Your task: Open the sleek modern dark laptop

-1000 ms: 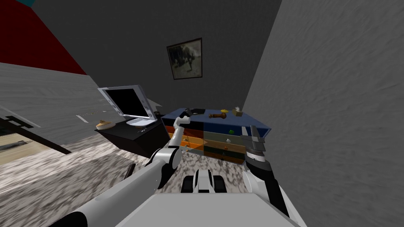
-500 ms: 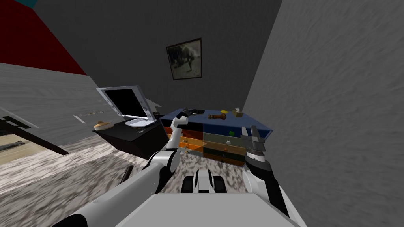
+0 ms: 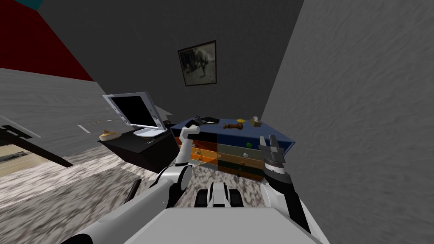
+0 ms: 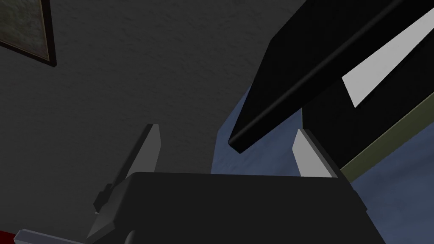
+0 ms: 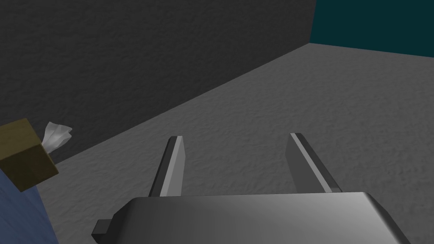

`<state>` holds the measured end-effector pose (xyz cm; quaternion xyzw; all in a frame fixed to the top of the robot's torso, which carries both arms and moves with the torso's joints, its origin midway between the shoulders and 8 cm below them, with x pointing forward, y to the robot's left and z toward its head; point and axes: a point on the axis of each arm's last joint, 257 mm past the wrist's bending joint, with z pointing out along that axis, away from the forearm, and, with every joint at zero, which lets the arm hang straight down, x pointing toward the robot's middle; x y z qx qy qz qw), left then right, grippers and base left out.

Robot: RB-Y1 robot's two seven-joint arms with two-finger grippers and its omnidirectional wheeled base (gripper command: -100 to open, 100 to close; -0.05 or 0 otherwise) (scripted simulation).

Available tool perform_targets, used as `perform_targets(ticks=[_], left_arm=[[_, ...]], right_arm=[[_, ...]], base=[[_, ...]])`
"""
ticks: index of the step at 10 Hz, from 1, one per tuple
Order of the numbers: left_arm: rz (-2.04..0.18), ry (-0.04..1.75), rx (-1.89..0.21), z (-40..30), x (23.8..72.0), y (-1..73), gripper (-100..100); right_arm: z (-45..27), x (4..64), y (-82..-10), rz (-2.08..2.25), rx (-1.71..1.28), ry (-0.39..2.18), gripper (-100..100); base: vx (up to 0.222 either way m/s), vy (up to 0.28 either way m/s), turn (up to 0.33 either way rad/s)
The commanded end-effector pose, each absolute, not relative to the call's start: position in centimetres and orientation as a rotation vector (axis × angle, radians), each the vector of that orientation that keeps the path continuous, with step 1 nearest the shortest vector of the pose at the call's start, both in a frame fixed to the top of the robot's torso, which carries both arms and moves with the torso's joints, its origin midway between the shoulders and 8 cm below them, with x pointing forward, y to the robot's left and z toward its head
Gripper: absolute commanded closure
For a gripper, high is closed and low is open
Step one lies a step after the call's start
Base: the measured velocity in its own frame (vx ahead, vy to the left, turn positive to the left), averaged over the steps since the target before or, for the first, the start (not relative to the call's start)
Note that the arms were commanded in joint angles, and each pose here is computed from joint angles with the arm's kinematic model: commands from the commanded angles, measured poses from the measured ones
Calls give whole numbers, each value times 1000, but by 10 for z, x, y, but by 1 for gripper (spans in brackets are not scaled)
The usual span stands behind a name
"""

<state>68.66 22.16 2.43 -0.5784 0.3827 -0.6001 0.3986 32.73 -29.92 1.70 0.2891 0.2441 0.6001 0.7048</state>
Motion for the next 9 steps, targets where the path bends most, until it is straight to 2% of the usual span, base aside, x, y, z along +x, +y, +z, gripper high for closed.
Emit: perform_targets(ticks=[1, 3, 4, 7, 8, 9], left_arm=[[-1512, 986, -1481, 19, 675, 230, -100], [-1536, 961, -1441, 44, 666, 230, -100], [-1512, 1000, -1483, 21, 660, 236, -100], [-1541, 972, -1433, 49, 648, 235, -100], [-1515, 1019, -1475, 27, 641, 239, -100], [-1527, 1008, -1453, 39, 636, 238, -100]], right_arm=[[17, 327, -299, 1334, 643, 543, 0], [17, 327, -299, 1334, 643, 543, 0], [17, 327, -299, 1334, 643, 543, 0], [17, 327, -299, 1334, 643, 543, 0], [17, 327, -299, 1334, 643, 543, 0], [17, 327, -299, 1334, 643, 543, 0]], base=[[67, -33, 6], [47, -36, 10], [57, -34, 8], [34, -19, 6], [45, -33, 11], [59, -41, 17]])
